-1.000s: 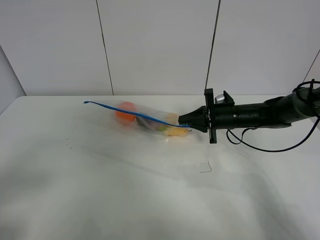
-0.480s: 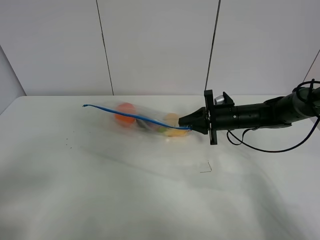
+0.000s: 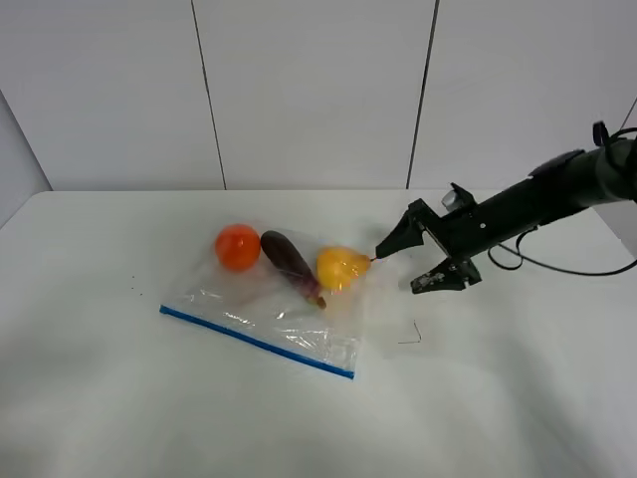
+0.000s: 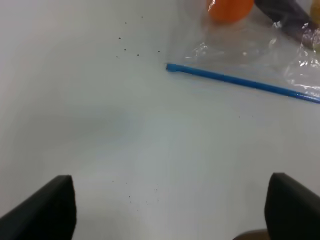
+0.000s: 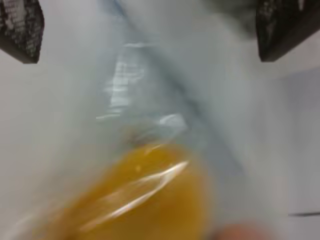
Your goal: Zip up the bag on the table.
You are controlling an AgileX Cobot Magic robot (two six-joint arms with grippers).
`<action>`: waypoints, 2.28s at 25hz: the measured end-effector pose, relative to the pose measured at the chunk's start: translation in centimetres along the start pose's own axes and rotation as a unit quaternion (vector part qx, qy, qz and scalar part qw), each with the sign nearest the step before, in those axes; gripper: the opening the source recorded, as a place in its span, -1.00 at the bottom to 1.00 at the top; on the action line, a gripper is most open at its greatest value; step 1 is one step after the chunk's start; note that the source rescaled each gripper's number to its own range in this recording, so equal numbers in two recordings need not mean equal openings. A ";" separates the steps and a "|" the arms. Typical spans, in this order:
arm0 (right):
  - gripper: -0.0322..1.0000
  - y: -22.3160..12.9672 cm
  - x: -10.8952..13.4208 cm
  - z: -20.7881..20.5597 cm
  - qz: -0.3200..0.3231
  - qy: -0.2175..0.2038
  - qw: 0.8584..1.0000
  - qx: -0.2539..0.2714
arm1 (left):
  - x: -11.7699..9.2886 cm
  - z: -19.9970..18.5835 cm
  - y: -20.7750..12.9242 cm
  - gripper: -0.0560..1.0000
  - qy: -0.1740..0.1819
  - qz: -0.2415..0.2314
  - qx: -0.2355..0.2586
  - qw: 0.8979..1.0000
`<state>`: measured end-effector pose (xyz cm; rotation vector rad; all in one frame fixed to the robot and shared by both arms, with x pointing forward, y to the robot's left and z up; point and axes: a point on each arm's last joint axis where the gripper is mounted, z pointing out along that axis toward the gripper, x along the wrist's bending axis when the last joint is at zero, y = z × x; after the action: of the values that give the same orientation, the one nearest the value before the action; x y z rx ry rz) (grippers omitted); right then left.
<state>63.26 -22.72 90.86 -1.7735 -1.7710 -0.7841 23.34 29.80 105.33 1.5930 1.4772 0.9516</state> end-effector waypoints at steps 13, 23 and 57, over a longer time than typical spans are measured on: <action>1.00 4.4 1.8 -7.6 -0.069 -0.303 0.950 0.010 | 0.0 0.0 0.0 1.00 0.000 0.000 0.000 1.000; 1.00 1.6 4.2 -10.7 -0.060 -0.322 0.945 -0.014 | 0.0 0.1 -0.1 1.00 0.000 0.000 0.003 1.000; 1.00 -36.8 6.9 -16.4 -0.227 -0.291 0.845 -0.388 | 0.0 0.1 -0.1 1.00 0.000 0.000 0.003 1.000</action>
<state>25.65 -28.78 105.71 -2.2928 -2.5830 -1.4272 23.39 29.80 105.18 1.5976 1.4816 0.9473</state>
